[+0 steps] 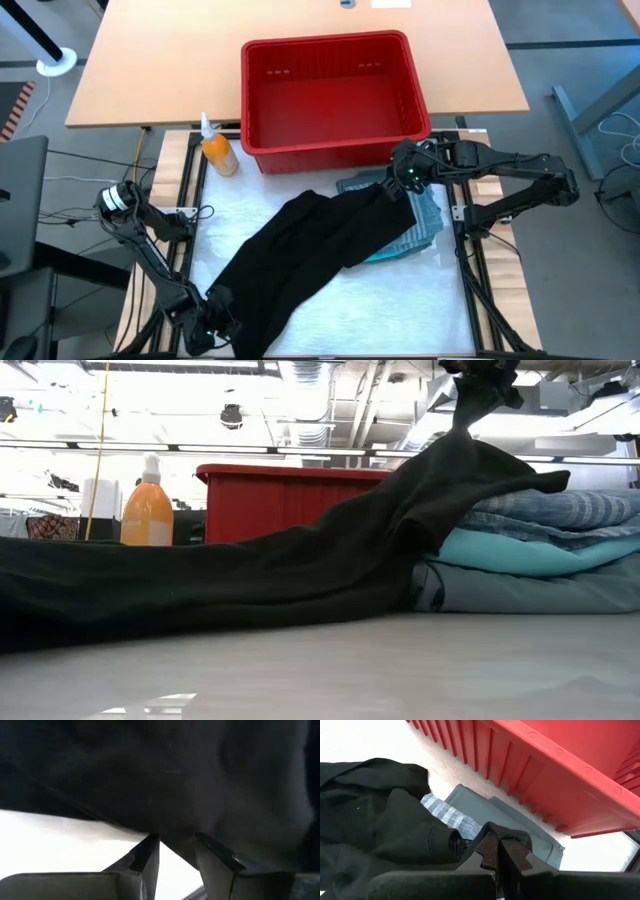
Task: Fold Laundry from Bin
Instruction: Fold the black shirt
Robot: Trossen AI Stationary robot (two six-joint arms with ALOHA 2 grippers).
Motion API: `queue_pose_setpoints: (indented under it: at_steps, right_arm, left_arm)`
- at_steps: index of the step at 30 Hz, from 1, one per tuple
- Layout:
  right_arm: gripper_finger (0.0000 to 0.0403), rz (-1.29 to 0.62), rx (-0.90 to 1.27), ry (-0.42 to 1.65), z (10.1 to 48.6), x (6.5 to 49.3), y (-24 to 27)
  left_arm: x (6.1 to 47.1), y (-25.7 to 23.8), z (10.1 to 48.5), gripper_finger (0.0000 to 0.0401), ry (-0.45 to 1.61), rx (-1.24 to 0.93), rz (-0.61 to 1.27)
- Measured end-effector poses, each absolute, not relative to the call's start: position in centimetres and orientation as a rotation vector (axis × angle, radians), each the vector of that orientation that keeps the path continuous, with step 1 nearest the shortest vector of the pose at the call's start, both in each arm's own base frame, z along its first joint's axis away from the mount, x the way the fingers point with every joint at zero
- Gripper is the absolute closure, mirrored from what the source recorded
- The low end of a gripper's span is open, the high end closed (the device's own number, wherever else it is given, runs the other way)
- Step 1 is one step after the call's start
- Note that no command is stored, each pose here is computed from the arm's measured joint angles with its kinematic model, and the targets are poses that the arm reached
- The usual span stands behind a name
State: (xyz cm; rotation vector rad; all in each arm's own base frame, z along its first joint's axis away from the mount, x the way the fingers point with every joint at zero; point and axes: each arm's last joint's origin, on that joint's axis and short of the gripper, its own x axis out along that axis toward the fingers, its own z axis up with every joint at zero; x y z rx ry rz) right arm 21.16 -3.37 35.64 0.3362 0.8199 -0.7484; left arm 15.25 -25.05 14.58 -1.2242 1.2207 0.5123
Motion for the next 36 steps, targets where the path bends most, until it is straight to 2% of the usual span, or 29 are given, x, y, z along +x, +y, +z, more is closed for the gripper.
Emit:
queue_pose_setpoints:
  at_steps: [5,11,14,17,22,24,27,29,36]
  right_arm:
    - [0.0378,-0.741,0.32,0.828,35.6,21.1,-3.4]
    - [0.0378,-0.73,0.295,0.831,35.7,21.2,-3.4]
    - [0.0378,-0.727,0.281,0.834,35.7,21.2,-3.5]
    - [0.0378,-0.721,0.265,0.836,35.7,21.2,-3.6]
    - [0.0378,-0.716,0.253,0.838,35.7,21.2,-3.7]
    - [0.0378,-0.705,0.251,0.845,35.7,21.2,-3.8]
    - [0.0378,-0.695,0.255,0.846,35.8,21.2,-3.8]
    - [0.0378,-0.665,0.275,0.853,36.0,21.2,-3.6]
    - [0.038,-0.596,0.394,0.821,37.5,18.3,-2.5]
  left_arm:
    - [16.2,-26.7,12.9,0.0287,1.206,-1.28,0.439]
    - [16.2,-26.5,11.5,0.0293,1.209,-1.218,0.524]
    - [16.2,-26.1,11.4,0.0326,1.201,-1.192,0.56]
    - [16.2,-25.9,11.4,0.0382,1.178,-1.167,0.573]
    - [16.3,-25.2,11.9,0.0398,1.134,-1.155,0.605]
    - [15.7,-23.4,12.6,0.0399,1.061,-1.027,0.711]
    - [14.9,-20.9,14.3,0.0401,0.948,-0.887,0.802]
    - [14.7,-19.8,17.0,0.0401,0.888,-0.845,0.817]
    - [13.8,-16.9,27.6,0.0401,0.575,-0.706,0.692]
